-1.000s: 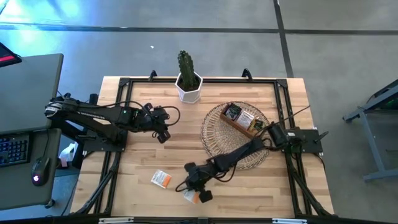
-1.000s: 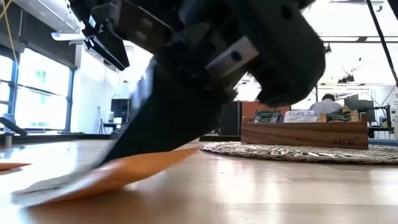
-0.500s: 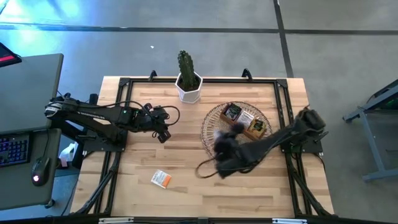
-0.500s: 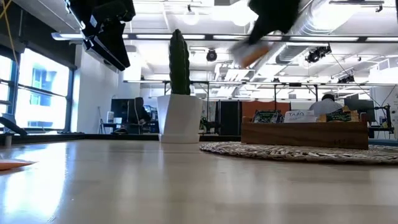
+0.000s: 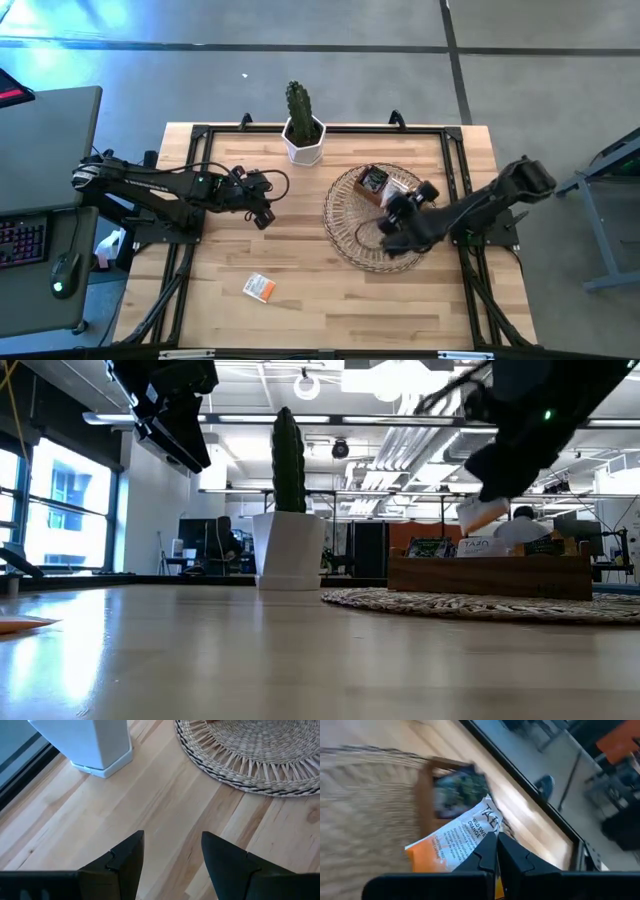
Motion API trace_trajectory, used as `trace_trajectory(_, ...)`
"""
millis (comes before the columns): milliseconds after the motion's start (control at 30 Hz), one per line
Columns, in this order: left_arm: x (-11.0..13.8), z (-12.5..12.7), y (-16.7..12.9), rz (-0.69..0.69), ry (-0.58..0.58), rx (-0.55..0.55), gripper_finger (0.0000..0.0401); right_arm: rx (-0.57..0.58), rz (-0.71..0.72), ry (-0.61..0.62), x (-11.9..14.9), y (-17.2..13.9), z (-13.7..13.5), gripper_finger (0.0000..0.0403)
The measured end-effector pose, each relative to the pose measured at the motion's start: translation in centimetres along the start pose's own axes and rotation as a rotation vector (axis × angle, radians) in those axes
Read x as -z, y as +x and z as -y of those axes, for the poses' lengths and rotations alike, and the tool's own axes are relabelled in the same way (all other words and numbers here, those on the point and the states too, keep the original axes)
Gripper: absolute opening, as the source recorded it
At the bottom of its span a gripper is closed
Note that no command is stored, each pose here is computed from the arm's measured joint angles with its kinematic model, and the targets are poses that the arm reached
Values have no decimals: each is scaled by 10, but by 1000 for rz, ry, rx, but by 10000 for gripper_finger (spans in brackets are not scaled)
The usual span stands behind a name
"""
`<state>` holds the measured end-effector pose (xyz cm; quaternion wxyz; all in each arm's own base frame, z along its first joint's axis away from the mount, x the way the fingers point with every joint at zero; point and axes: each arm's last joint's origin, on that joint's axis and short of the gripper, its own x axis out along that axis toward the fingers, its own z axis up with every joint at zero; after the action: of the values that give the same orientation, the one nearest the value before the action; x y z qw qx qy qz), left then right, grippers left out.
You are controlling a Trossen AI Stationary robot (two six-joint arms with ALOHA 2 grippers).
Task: Pick & Place Tea
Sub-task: Put the white tea bag into the middle section of the wooden organizer
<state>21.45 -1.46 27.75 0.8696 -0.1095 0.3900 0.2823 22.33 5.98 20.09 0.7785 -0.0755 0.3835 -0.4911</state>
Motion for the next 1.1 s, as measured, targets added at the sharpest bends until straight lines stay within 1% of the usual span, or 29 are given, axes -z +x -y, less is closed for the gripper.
trace_trajectory(133, 0, 0, 0, 2, -16, -1, 195, 58, -76, 31, 8, 25, 15, 3)
trace_trajectory(200, 0, 0, 0, 5, -23, -5, 195, 63, -105, 67, 11, 34, 20, 6)
trace_trajectory(267, 0, 0, 0, 5, -24, -6, 195, 64, -116, 79, 13, 40, 22, 9)
trace_trajectory(433, -1, -1, 0, 18, -25, -24, 195, 44, -35, 64, 15, 53, 15, 8)
trace_trajectory(567, -2, 0, 0, 31, -31, -25, 195, 8, -5, 46, 14, 62, 9, 12)
trace_trajectory(700, -2, 0, 0, 39, -36, -19, 195, 5, -41, 43, 15, 71, 12, 35)
trace_trajectory(867, -2, 0, 0, 38, -36, -19, 195, 18, -80, 34, 15, 76, 16, 78)
trace_trajectory(933, -2, 0, 0, 38, -36, -19, 195, 15, -85, 2, 15, 76, 16, 93)
trace_trajectory(1033, -2, 0, 0, 38, -36, -19, 195, -41, -116, -52, 10, 72, 14, 113)
trace_trajectory(1100, -2, 0, 0, 37, -35, -19, 195, -74, -123, -57, 6, 68, 12, 125)
